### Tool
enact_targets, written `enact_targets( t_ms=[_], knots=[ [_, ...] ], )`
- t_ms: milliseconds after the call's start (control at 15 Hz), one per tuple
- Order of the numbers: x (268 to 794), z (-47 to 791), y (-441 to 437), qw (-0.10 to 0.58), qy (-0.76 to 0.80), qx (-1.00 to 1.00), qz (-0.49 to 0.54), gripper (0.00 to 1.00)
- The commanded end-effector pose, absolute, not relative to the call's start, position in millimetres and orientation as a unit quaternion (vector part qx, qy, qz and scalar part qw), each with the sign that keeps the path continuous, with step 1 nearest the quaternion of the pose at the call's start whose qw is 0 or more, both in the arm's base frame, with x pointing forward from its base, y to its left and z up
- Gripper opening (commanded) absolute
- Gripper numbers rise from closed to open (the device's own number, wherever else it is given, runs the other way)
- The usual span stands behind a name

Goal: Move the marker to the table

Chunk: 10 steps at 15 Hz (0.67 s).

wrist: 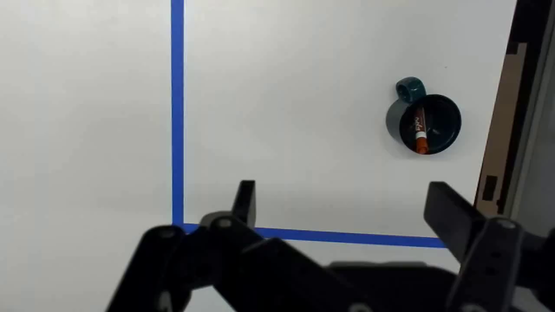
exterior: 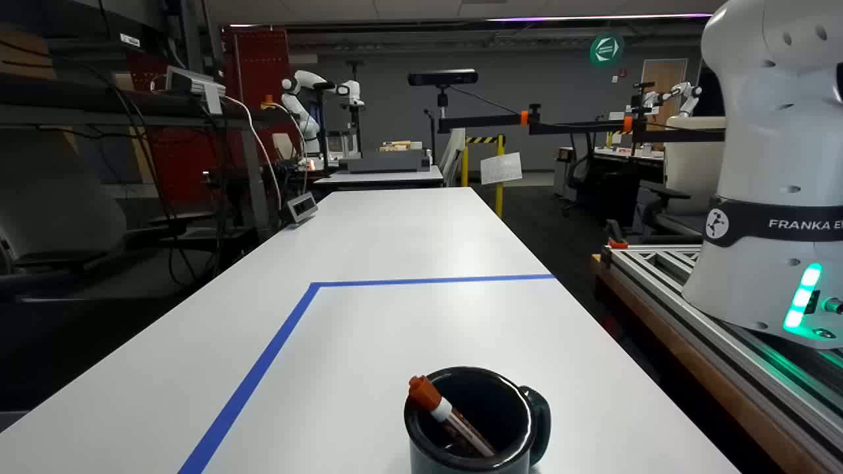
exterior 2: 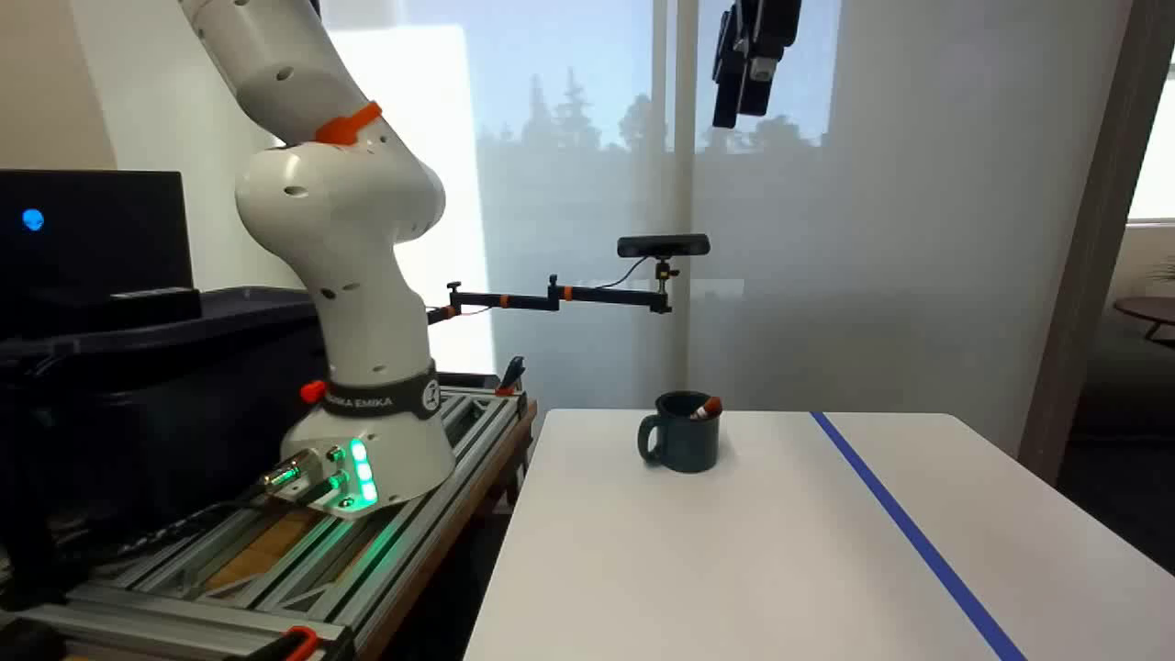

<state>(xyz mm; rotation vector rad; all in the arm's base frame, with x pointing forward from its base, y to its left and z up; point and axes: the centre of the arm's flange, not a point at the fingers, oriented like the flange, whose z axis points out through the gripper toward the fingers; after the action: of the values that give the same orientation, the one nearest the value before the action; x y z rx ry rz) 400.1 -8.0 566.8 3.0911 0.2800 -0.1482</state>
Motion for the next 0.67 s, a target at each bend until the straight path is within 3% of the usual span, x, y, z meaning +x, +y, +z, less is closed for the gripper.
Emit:
enact_targets(
  t_ms=[0,600],
  knots=[
    [400,567,-8,0.017,0.09,0.995,-0.047,1.0],
    [404,556,0,0.012,0.091,0.995,-0.049,1.0]
  ],
)
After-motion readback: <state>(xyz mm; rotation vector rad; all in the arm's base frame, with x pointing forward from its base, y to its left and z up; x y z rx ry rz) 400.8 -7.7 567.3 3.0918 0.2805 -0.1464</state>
